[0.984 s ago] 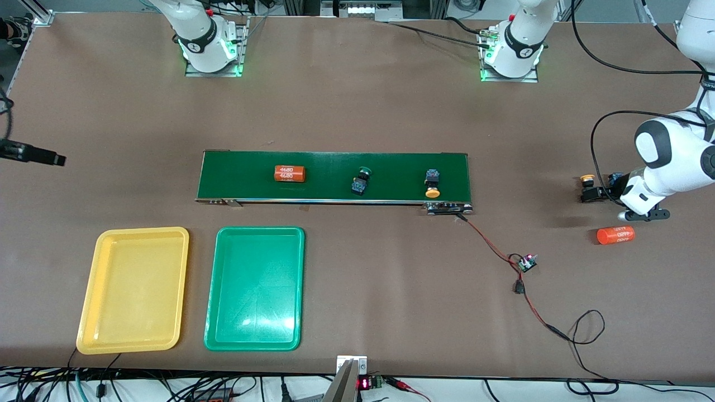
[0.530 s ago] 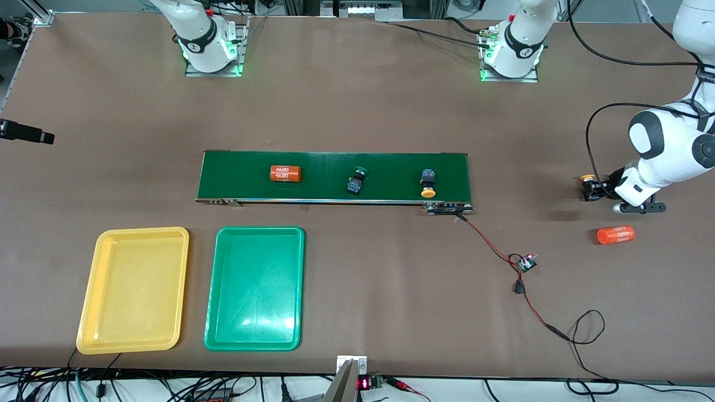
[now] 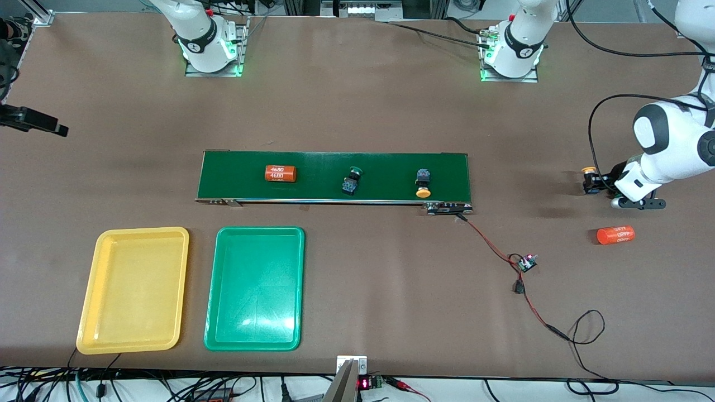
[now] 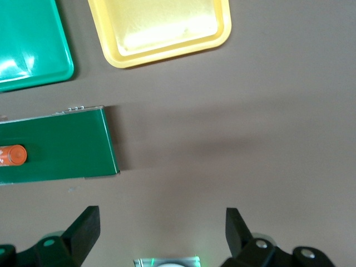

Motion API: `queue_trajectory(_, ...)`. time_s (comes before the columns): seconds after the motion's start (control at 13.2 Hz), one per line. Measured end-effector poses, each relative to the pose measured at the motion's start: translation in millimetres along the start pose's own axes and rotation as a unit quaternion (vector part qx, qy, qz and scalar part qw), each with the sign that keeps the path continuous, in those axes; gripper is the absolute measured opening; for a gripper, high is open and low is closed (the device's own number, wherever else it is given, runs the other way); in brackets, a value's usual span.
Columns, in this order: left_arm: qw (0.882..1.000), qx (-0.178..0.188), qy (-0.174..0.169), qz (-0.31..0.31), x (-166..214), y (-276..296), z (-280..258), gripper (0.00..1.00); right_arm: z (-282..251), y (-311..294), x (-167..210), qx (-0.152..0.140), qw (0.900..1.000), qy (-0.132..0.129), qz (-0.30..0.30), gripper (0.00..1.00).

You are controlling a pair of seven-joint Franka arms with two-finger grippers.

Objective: Sort buttons by color to trays
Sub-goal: 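Carry the button to the conveyor while the right gripper reaches the belt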

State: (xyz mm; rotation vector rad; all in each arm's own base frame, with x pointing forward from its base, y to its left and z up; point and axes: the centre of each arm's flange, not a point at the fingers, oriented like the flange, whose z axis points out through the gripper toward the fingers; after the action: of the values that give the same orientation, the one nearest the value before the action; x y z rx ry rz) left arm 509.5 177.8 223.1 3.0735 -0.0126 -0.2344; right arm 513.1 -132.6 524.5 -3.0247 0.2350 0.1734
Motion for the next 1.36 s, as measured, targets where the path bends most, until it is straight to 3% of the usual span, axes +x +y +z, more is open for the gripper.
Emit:
queue_trajectory(0.53,0.996,0.006,-0.04,0.074,27,112,-64,0.41,51,-18,-67,0.013,0.999,0.043,0.026,1.0)
queue_trajectory(1.06,0.995,0.019,-0.041,0.094,40,230,-91,0.41,82,-85,-66,0.005,0.995,0.069,0.075,1.0)
queue_trajectory(1.36,0.995,0.024,-0.051,0.085,38,305,-99,0.41,114,-144,-59,-0.006,0.996,0.075,0.054,1.0)
